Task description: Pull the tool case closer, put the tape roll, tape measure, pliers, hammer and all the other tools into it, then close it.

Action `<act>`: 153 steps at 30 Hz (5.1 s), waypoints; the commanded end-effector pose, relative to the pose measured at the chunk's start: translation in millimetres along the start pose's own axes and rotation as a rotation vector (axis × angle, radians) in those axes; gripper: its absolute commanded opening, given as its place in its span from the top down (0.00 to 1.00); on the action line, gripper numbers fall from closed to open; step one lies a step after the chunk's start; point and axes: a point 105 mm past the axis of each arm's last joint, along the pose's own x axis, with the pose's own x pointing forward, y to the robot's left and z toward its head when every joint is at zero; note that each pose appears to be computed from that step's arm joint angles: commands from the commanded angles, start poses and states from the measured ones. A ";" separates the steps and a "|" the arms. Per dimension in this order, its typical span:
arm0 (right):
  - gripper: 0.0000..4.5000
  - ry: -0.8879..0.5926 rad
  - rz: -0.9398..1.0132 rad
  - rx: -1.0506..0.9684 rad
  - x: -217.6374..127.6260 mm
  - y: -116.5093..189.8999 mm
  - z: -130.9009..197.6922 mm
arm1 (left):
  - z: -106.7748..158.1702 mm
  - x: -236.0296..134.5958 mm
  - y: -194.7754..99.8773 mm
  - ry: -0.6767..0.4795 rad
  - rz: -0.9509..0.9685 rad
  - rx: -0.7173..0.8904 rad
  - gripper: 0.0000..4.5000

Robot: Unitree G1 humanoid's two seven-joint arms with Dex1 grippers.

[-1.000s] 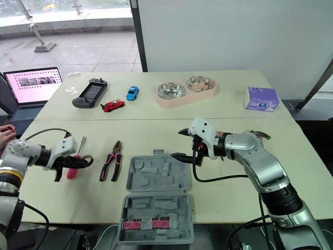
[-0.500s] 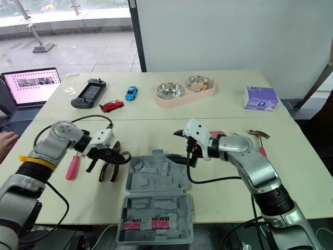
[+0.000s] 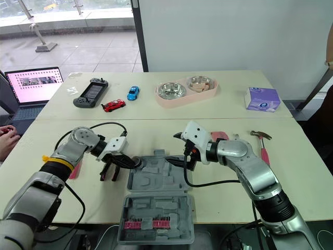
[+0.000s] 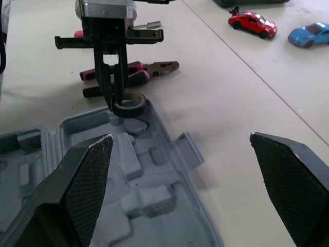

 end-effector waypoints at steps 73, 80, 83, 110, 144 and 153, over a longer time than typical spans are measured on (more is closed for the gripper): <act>0.00 0.014 -0.113 0.027 -25.7 -7.3 -12.2 | 6.8 -7.4 0.5 -0.222 0.375 -0.140 0.84; 0.00 0.018 -0.117 0.030 -26.8 -7.3 -12.4 | -8.2 4.2 -4.6 -0.181 0.375 -0.125 0.84; 0.00 0.023 -0.120 0.031 -27.4 -7.5 -13.1 | -15.1 10.7 -9.5 -0.154 0.361 -0.115 0.84; 0.00 0.056 -0.295 0.108 -85.2 -36.6 -38.9 | 23.3 -114.5 -18.7 -0.289 0.555 -0.259 0.84; 0.00 0.190 -0.574 0.240 -217.8 -46.7 -120.2 | -116.9 -210.6 -191.0 -0.057 1.242 -0.655 0.01; 0.00 0.095 -0.748 0.366 -148.8 -25.6 -94.3 | -18.7 -136.2 -130.8 -0.355 0.929 -0.373 0.01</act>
